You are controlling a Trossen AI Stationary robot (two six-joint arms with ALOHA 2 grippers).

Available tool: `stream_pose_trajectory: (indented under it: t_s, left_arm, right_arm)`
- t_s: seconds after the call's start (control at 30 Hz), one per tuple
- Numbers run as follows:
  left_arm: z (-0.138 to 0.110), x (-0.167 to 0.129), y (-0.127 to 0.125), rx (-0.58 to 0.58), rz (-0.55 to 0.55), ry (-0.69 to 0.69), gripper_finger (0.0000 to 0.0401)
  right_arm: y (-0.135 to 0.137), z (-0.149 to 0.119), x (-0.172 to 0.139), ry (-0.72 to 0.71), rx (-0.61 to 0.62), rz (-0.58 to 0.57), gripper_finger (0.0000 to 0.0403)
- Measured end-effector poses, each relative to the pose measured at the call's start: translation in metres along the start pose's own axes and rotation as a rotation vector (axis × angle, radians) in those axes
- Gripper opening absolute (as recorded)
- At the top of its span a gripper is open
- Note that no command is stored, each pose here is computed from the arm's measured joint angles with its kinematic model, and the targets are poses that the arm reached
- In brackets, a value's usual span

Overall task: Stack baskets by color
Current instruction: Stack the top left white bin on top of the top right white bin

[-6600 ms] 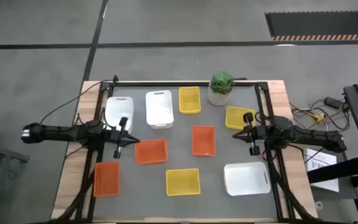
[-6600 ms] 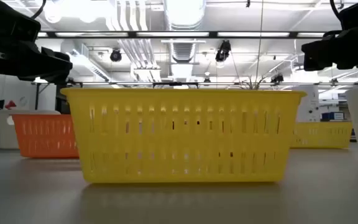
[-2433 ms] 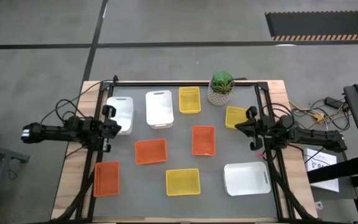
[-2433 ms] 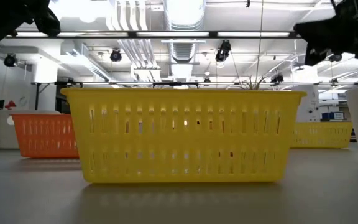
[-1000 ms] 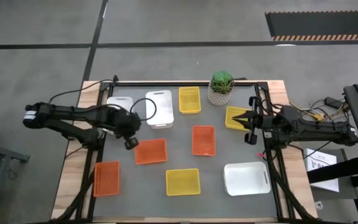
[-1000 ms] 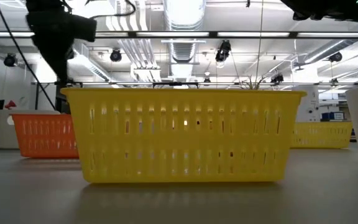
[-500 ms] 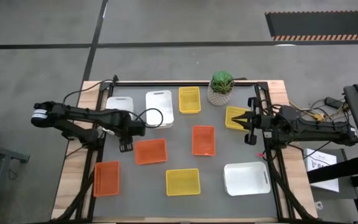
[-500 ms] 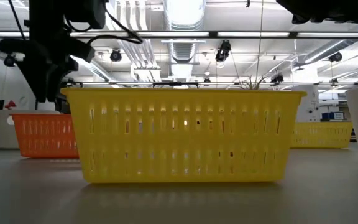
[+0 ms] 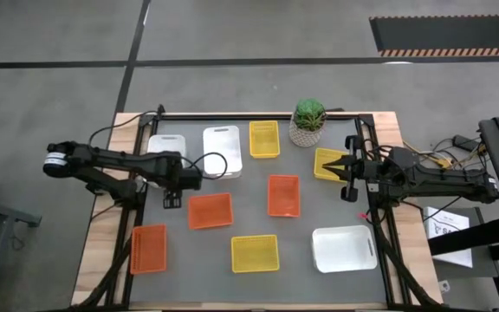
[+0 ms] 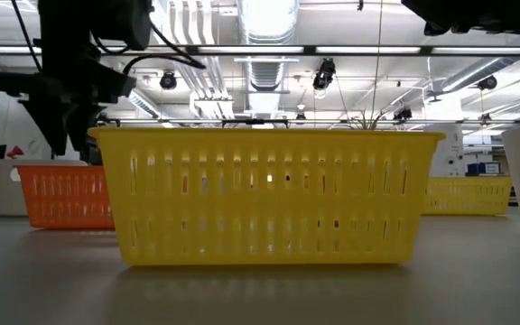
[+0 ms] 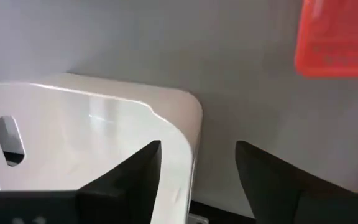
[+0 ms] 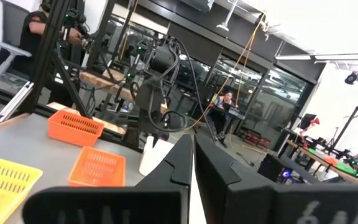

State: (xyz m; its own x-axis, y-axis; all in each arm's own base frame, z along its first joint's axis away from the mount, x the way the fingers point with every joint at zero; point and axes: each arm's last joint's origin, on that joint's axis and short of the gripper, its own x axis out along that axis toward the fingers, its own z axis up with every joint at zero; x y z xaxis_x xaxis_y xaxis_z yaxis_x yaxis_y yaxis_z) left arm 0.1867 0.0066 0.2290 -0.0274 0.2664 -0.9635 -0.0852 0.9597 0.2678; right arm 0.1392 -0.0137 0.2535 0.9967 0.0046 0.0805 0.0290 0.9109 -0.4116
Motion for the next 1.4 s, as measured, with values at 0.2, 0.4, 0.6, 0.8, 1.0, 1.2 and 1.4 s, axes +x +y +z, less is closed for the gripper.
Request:
stream_pose_trajectory:
  t_s: [0.2,0.4,0.6,0.8,1.0,1.2,1.4]
  left_arm:
    - [-0.011,0.02,-0.004,-0.011,0.007,0.074,0.0191]
    - [-0.014,0.032,-0.008,-0.032,0.007,0.078,0.0179]
    - [-0.013,0.032,-0.008,-0.033,0.008,0.076,0.0094]
    - [-0.013,0.032,-0.008,-0.033,0.008,0.076,0.0008]
    - [-0.012,0.028,-0.006,-0.049,0.032,0.068,0.0001]
    - [-0.008,0.007,0.002,-0.053,0.102,0.064,0.0001]
    - [0.003,-0.026,0.011,-0.078,0.154,-0.023,0.0]
  right_arm:
    - [0.0,0.0,0.0,0.002,0.004,0.001,0.0009]
    - [0.0,-0.001,0.0,0.003,0.005,0.001,0.0009]
    - [0.0,-0.001,0.0,0.004,0.005,0.002,0.0009]
    - [0.0,-0.001,0.0,0.007,0.005,0.003,0.0009]
    - [0.001,-0.002,0.0,0.014,0.006,0.006,0.0009]
    - [0.001,-0.002,0.0,0.014,0.006,0.006,0.0009]
    - [0.001,-0.002,0.0,0.015,0.006,0.007,0.0009]
